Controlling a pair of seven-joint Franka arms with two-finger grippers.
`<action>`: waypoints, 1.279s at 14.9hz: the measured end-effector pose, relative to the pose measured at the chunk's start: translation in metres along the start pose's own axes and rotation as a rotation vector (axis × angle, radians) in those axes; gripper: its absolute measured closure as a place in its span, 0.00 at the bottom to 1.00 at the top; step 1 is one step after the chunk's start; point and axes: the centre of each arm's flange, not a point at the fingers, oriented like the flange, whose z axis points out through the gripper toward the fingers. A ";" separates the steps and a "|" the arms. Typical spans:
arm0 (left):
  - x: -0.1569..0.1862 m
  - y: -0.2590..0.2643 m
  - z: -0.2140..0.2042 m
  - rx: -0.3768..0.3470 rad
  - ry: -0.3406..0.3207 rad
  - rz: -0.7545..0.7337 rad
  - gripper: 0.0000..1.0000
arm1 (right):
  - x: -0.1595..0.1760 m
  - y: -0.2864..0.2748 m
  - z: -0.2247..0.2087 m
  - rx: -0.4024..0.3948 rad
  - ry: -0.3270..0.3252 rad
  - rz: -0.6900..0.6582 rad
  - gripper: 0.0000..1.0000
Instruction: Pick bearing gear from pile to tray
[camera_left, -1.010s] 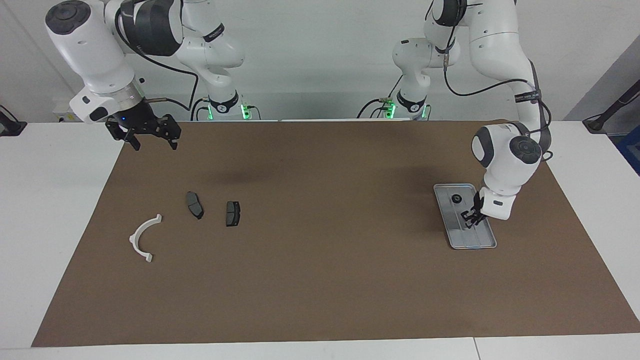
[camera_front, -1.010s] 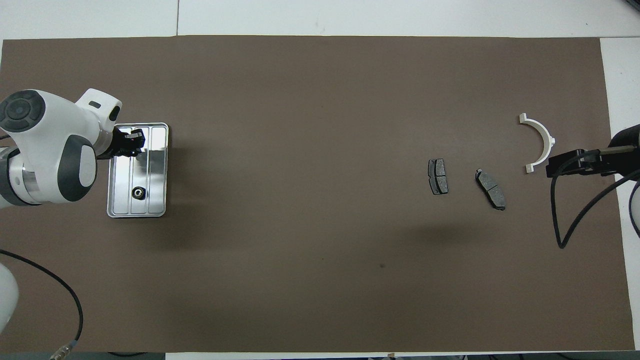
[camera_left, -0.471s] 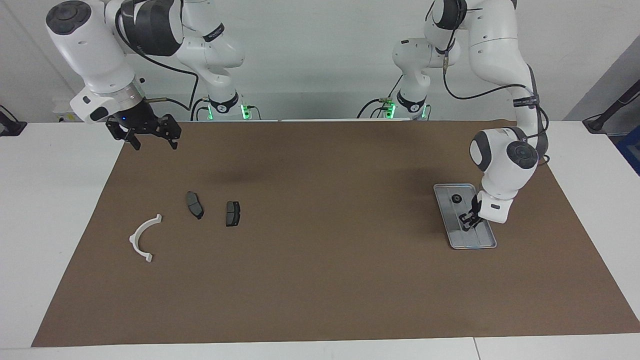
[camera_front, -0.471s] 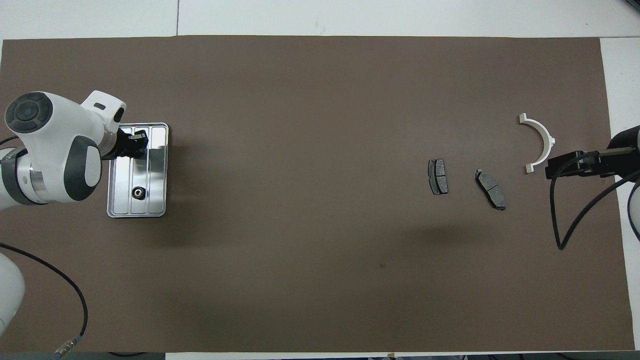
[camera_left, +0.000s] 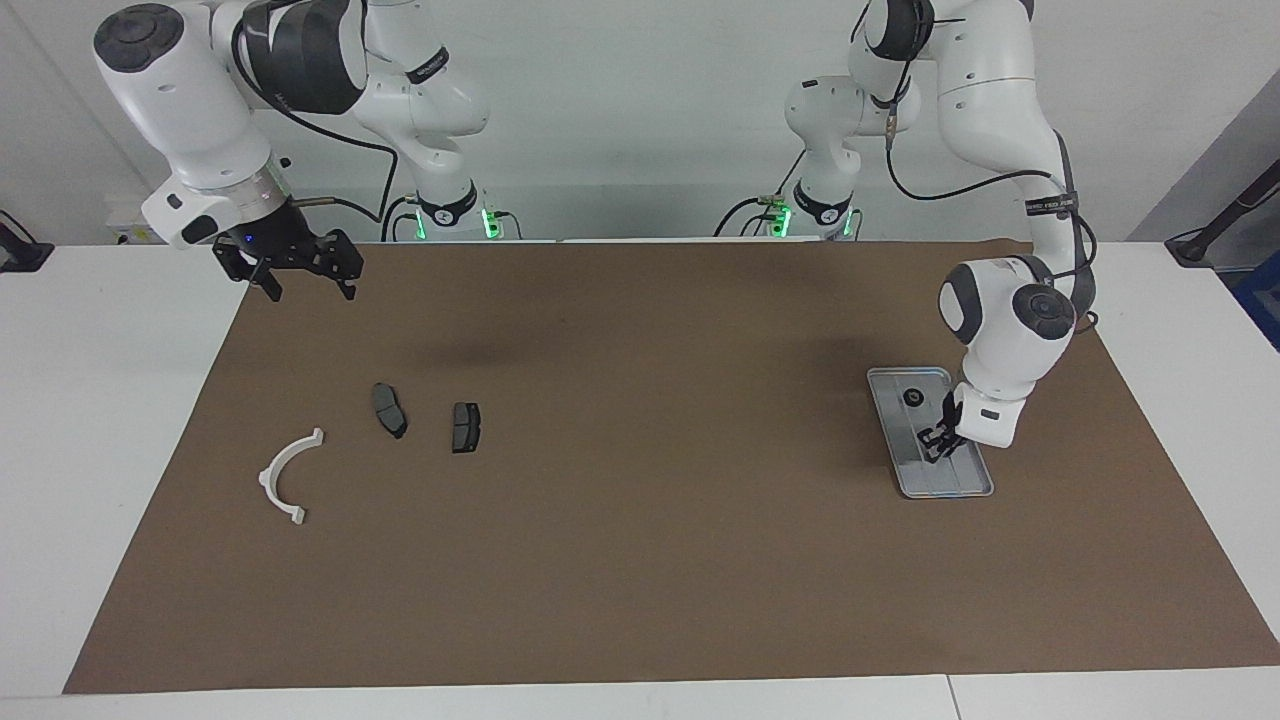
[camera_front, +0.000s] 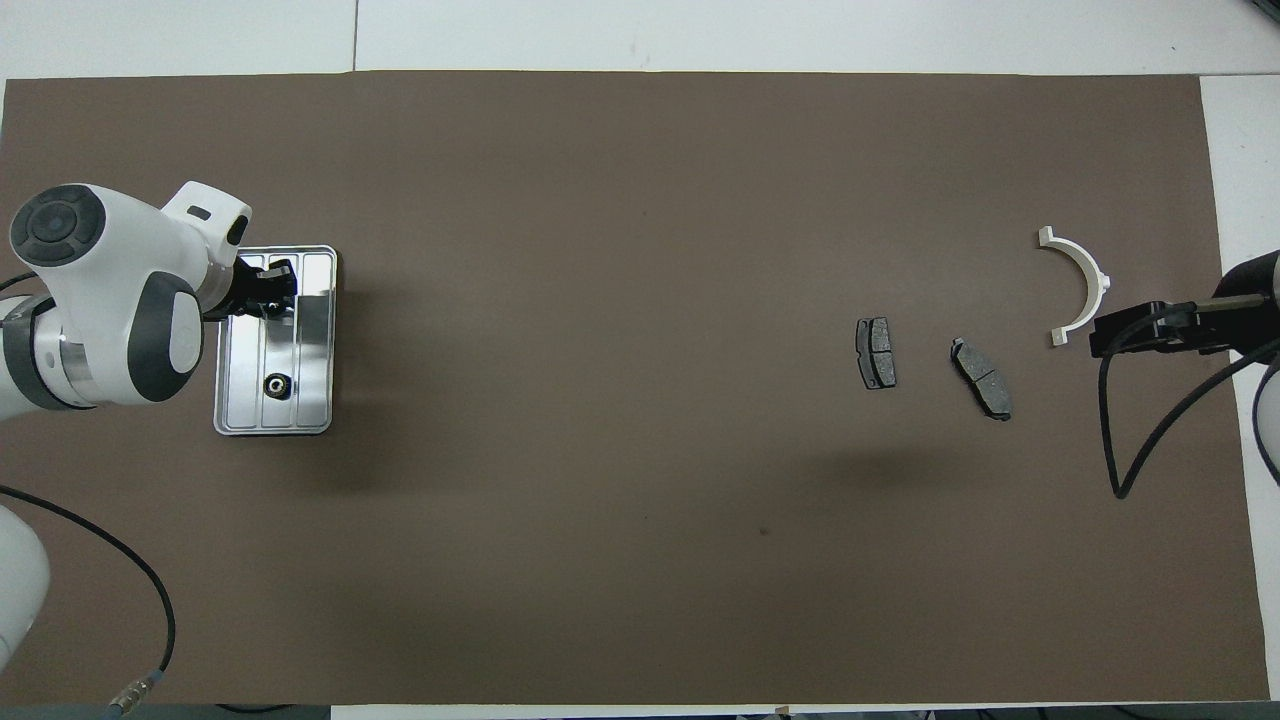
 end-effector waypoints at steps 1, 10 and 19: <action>0.000 -0.001 0.000 0.001 -0.002 -0.001 0.41 | 0.000 0.000 0.000 0.000 0.000 0.000 0.00; 0.002 -0.057 -0.115 0.012 -0.024 -0.083 0.00 | 0.000 0.000 0.000 0.000 0.000 0.000 0.00; -0.057 -0.065 -0.231 0.038 -0.160 -0.073 0.00 | 0.000 0.000 0.000 0.000 0.000 0.000 0.00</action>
